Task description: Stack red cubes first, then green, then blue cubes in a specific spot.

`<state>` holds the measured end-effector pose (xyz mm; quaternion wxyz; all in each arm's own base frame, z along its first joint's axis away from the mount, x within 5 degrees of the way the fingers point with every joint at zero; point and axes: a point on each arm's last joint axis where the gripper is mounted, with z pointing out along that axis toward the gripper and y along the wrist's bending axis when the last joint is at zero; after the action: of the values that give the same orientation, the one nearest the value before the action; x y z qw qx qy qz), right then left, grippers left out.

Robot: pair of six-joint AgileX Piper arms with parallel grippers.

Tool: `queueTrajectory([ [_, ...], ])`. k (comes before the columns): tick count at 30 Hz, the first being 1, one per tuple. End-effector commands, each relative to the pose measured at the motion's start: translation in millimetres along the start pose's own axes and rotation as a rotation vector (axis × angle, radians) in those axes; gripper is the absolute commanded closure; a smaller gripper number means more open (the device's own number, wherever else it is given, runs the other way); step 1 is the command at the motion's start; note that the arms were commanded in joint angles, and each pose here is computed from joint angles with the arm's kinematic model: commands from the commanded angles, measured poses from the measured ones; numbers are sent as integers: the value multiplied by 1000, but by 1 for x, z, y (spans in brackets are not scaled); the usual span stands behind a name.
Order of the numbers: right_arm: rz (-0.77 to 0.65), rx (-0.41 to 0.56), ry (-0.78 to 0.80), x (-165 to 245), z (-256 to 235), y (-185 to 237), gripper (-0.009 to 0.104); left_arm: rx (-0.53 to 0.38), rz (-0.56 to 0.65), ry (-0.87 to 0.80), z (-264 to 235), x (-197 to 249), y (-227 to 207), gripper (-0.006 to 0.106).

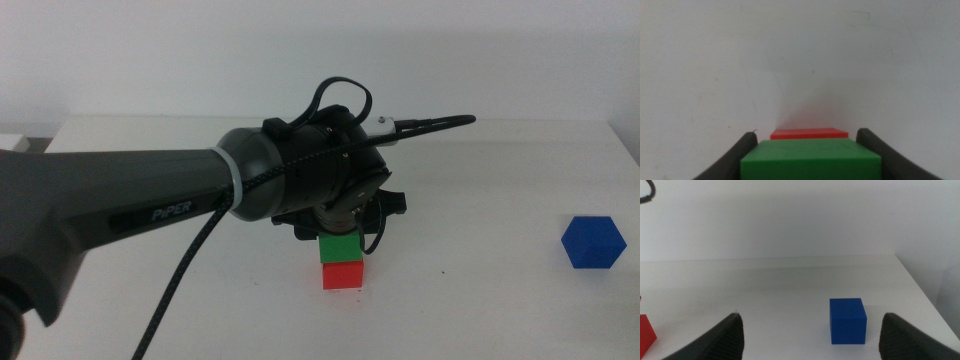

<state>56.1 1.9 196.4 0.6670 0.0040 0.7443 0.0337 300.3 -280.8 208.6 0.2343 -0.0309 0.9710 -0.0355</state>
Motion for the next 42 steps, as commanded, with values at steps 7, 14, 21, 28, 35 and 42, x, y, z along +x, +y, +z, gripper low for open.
queueTrajectory([
  [7,-13,3,-10,0,0,0,7,25,14,-20,9,1,-7,88],
  [14,-13,3,-10,0,0,0,7,1,-2,18,13,5,-5,75],
  [21,-13,3,-10,0,0,0,7,-7,6,27,13,6,-5,26],
  [28,-13,3,-10,0,0,0,7,72,97,-65,-37,-12,0,7],
  [35,-13,3,-10,0,0,0,7,129,452,-253,-175,-29,56,7],
  [42,-13,3,-10,0,0,0,7,279,568,-276,-278,24,143,7],
])
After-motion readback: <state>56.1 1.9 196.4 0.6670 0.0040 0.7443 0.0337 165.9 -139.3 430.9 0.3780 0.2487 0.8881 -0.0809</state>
